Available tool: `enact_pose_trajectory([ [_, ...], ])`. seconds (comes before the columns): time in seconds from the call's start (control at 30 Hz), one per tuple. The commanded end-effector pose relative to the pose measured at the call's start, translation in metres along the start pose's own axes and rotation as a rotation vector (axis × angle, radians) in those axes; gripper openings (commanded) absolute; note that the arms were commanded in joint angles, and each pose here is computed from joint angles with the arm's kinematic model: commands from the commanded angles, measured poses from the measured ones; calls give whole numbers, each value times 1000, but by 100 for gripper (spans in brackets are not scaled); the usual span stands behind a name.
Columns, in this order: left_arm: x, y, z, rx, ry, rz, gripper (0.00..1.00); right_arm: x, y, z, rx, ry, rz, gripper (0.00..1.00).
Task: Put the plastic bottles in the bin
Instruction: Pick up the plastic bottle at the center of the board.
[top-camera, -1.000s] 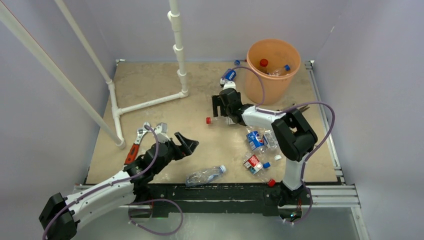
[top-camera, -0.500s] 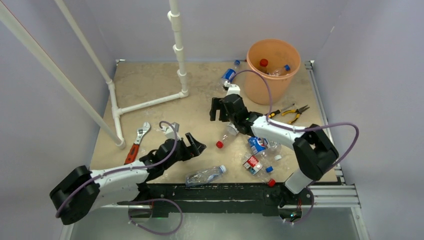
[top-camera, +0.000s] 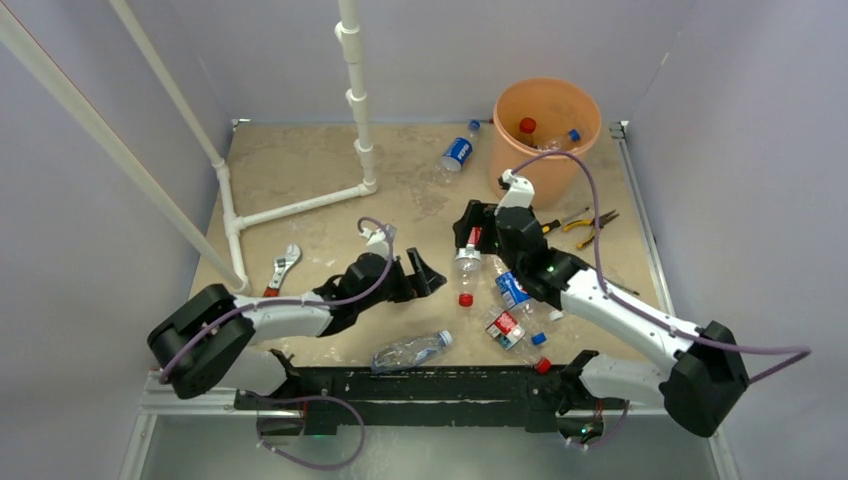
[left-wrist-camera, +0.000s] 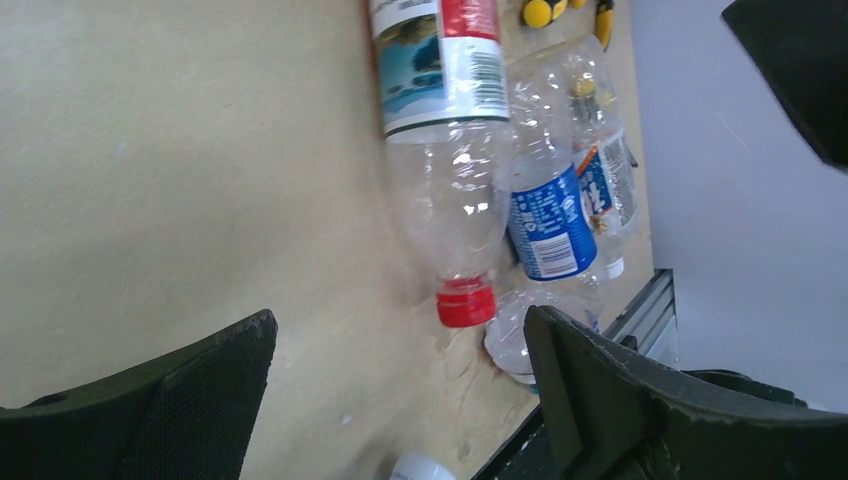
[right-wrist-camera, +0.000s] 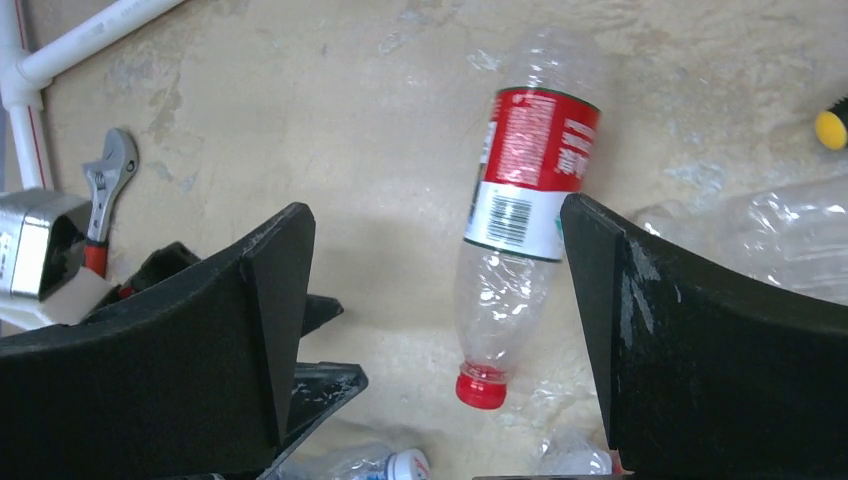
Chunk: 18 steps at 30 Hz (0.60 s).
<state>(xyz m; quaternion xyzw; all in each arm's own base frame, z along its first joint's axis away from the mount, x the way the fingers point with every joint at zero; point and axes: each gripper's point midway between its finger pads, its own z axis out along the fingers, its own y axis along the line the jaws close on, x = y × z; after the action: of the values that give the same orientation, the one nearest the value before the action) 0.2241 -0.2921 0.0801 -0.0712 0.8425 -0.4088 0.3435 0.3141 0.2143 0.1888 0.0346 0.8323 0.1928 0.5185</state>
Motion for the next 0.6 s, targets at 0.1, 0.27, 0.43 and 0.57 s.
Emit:
enact_pose_trajectory([
  [0.1, 6, -52, 35, 164, 98, 117, 96, 0, -32, -28, 80, -49, 79, 93],
  [0.27, 21, -55, 54, 145, 147, 136, 93, 6, -40, -38, 75, -64, 114, 93],
  [0.43, 35, -45, 73, 96, 194, 114, 85, 6, -40, -41, 63, -66, 117, 93],
  [0.57, 46, -41, 84, 88, 226, 108, 70, 6, -40, -42, 59, -66, 111, 93],
])
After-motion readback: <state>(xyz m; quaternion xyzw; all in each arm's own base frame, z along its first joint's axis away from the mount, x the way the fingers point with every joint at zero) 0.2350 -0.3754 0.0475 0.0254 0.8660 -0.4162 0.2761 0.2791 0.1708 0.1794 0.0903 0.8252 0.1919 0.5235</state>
